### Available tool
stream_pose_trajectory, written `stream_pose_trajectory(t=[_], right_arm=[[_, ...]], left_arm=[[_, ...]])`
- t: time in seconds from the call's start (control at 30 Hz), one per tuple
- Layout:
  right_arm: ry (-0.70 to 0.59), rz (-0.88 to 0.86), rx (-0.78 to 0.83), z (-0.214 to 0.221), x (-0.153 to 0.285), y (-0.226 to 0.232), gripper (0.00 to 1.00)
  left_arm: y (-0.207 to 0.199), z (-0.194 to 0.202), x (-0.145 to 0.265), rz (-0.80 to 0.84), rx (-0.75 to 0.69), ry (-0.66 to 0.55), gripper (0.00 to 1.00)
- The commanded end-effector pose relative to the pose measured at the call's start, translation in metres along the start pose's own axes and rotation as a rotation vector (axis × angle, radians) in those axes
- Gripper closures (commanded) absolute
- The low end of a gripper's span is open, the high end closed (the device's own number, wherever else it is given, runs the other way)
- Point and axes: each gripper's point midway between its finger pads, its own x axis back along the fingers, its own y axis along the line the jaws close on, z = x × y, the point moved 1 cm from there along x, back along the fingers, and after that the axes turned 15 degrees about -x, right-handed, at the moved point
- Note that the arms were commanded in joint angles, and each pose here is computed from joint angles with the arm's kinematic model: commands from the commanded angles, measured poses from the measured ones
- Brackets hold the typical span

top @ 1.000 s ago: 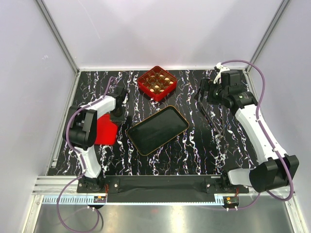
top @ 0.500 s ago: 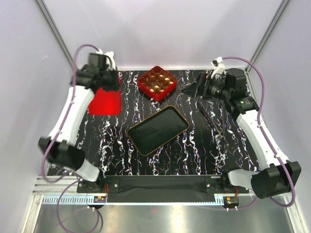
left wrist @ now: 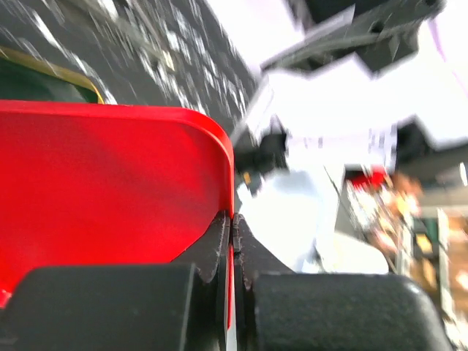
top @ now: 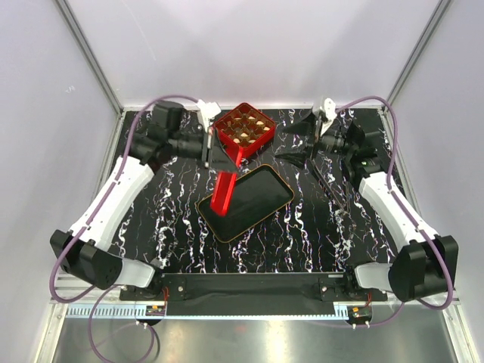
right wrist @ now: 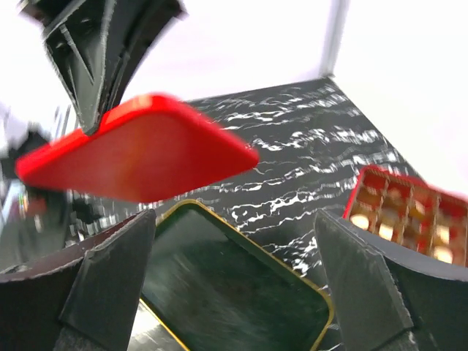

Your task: Pack the chocolate

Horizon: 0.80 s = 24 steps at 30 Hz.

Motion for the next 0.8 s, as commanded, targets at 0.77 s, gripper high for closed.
stream_pose_trajectory(t=[0.77], right_arm=[[0.226,-0.58,0.409,0.069,-0.038,0.078,0.1]], left_arm=[[-0.091,0.05,-0.014,0.312,-0.343,0.215,1.0]])
